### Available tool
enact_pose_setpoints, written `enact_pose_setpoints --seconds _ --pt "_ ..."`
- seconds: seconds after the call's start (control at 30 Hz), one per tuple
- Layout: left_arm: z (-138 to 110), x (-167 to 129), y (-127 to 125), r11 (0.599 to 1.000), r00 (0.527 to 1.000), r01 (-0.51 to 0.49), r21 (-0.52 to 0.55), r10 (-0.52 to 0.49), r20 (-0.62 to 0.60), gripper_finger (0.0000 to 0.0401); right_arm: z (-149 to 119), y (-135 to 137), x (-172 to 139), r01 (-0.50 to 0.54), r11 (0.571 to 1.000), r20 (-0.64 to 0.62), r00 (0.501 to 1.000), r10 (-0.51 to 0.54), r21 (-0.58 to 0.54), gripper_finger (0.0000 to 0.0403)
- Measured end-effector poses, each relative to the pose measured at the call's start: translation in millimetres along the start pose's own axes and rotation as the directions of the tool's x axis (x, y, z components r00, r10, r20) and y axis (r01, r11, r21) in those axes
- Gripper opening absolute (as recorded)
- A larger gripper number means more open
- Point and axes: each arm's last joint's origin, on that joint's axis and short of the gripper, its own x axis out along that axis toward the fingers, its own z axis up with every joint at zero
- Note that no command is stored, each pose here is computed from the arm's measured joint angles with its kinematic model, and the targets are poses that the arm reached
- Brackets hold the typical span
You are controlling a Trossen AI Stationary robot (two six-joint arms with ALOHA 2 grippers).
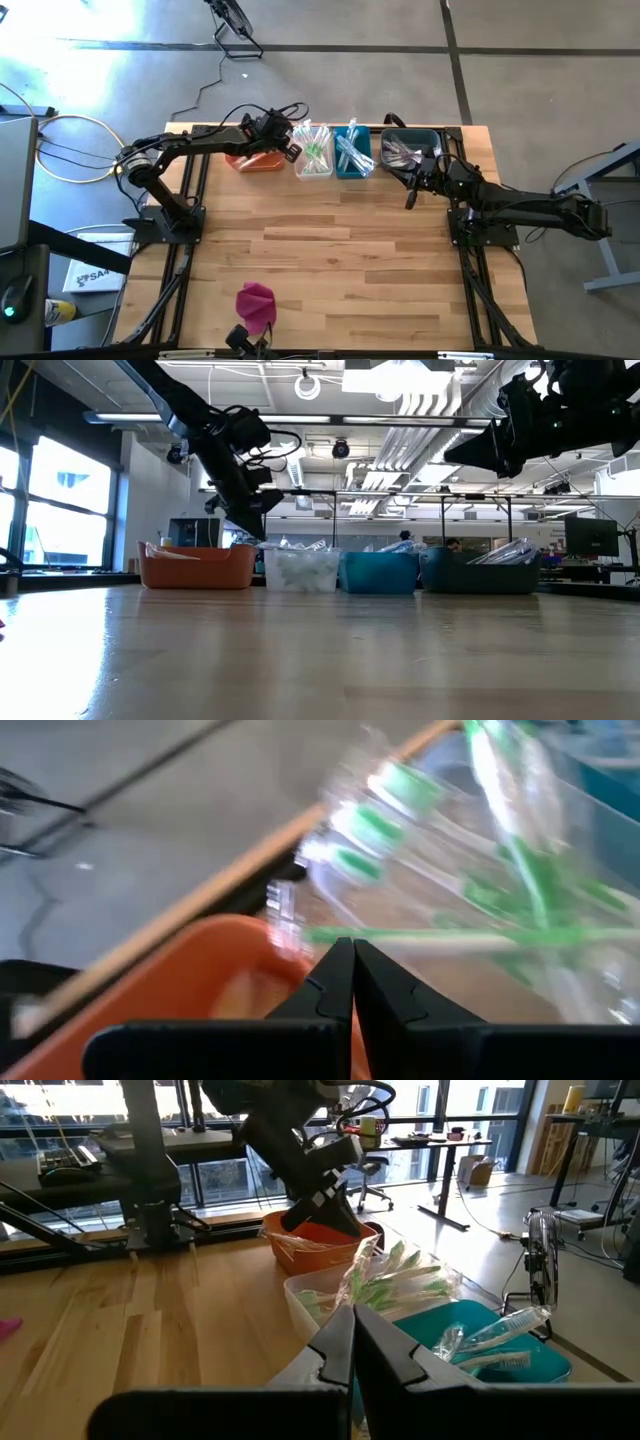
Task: Pick & Place Toothbrushes
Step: Put the green toothbrush into the transparent bin
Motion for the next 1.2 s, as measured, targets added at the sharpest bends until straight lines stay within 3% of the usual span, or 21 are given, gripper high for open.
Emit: enact_pose_setpoints --seconds 0.17,0.53,0.87,1.2 --pt "3.5 0.2 3.5 0.996 0.996 -0.085 0.016 0.085 0.041 0.0005 0.0 0.0 0.0 0.000 1.000 0.000 1.000 0.000 0.000 0.0002" --pt "5.0 2.1 11.9 0.994 0.993 -0.110 0.005 0.110 0.044 0.0005 0.0 0.0 0.0 0.001 1.000 0.000 1.000 -0.001 0.000 0.0002" --pt "-4.7 11.8 23.0 0.994 0.996 -0.077 -0.083 0.072 -0.060 0.0005 0.0 0.1 0.0 -0.002 1.000 0.000 1.000 0.002 0.000 0.0002" --pt "0.0 12.9 25.0 0.993 1.000 -0.006 -0.116 0.003 -0.024 0.0005 0.0 0.0 0.0 0.001 1.000 0.000 1.000 -0.001 -0.018 0.0002"
